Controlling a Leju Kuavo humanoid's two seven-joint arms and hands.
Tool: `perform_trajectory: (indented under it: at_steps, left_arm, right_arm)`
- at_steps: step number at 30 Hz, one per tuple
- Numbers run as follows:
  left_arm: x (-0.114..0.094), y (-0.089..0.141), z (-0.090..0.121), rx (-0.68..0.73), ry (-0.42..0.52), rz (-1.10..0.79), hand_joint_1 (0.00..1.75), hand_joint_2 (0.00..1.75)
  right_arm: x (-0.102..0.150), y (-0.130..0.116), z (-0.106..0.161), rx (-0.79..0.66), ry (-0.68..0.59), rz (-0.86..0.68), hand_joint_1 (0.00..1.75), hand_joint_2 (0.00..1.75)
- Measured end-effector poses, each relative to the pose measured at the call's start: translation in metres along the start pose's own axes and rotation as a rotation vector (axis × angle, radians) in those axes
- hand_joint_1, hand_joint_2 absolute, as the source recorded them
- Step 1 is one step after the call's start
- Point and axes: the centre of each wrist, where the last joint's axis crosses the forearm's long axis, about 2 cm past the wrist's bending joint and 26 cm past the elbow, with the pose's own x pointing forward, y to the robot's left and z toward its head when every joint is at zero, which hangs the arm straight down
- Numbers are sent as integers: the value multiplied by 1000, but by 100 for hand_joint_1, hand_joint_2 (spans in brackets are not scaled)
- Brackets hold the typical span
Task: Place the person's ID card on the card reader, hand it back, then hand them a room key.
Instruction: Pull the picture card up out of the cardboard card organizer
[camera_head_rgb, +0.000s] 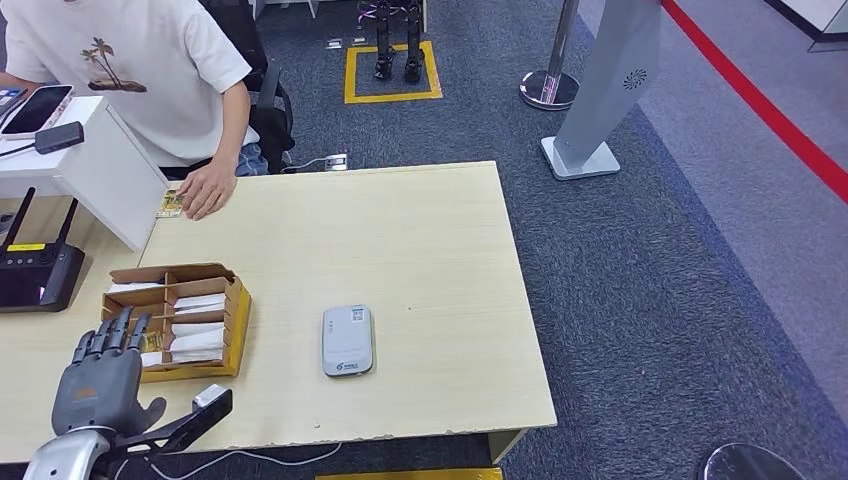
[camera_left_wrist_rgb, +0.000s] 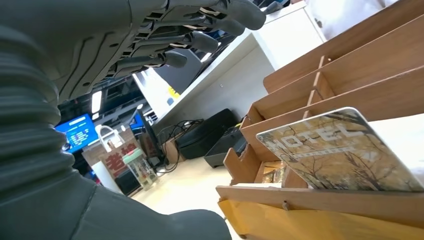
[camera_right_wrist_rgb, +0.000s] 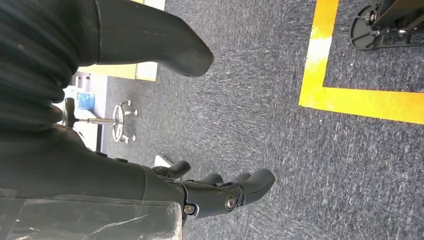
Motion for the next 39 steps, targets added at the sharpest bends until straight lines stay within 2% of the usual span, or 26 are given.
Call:
perform_trajectory:
  at_steps: [23,29,30,34,39]
  left_arm:
    - [25,-4,-39,-9,-60,84,0,175]
    - [34,-8,-43,-29,-86,94,0,175]
    - [36,-8,-43,-32,-92,94,4,175]
    - [39,-11,-44,-43,-106,95,175,175]
    - [45,-13,-44,-44,-126,91,175,175]
  right_arm:
    - [1,-4,0,-5,-8,39,0,175]
    - [1,-4,0,-6,-8,46,0,175]
    - [1,-4,0,-6,-7,47,0,175]
    - [1,-4,0,-6,-7,47,0,175]
    - [1,-5,-1,-6,-6,45,0,175]
